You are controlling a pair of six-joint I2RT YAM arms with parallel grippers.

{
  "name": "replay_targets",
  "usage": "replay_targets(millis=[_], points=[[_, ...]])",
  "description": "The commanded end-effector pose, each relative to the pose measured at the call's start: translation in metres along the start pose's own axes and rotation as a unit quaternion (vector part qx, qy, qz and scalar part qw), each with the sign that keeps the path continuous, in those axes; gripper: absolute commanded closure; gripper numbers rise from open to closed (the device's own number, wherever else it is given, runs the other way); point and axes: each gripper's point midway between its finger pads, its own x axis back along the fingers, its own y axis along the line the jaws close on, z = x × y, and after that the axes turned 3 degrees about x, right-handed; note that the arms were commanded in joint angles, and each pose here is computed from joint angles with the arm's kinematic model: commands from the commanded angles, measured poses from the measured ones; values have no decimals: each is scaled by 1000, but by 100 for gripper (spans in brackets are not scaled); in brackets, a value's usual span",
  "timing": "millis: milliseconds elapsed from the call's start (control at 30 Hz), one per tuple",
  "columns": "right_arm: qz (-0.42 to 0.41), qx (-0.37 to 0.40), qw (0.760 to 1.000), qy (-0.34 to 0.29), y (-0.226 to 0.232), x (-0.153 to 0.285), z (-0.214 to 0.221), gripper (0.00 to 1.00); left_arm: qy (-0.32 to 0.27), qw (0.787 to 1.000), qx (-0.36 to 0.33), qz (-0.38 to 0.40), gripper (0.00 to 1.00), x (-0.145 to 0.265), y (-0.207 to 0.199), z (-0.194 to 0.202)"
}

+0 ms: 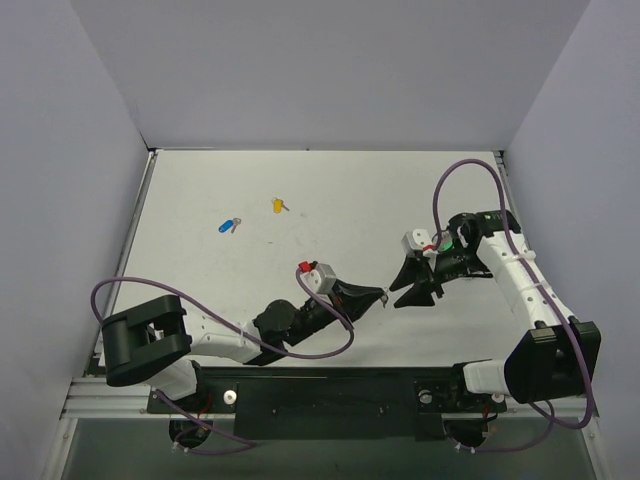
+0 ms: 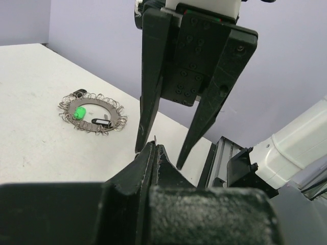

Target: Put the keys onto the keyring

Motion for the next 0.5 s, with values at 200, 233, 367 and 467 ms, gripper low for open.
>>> replay_targets(millis=[200,233,367,467], points=[[-31,-37,997,-60,24,4,-35,74,-37,998,13,38,100,1,-15,-18],[-38,-37,997,-58,25,2,-36,76,-37,998,13,40,100,1,-16,-18],[-59,-29,997,-48,32,-4,-36,85,-37,998,12,41,100,0,-16,-18],[-63,-28,997,-47,33,-5,-36,90,-36,998,13,41,100,1,-16,-18]])
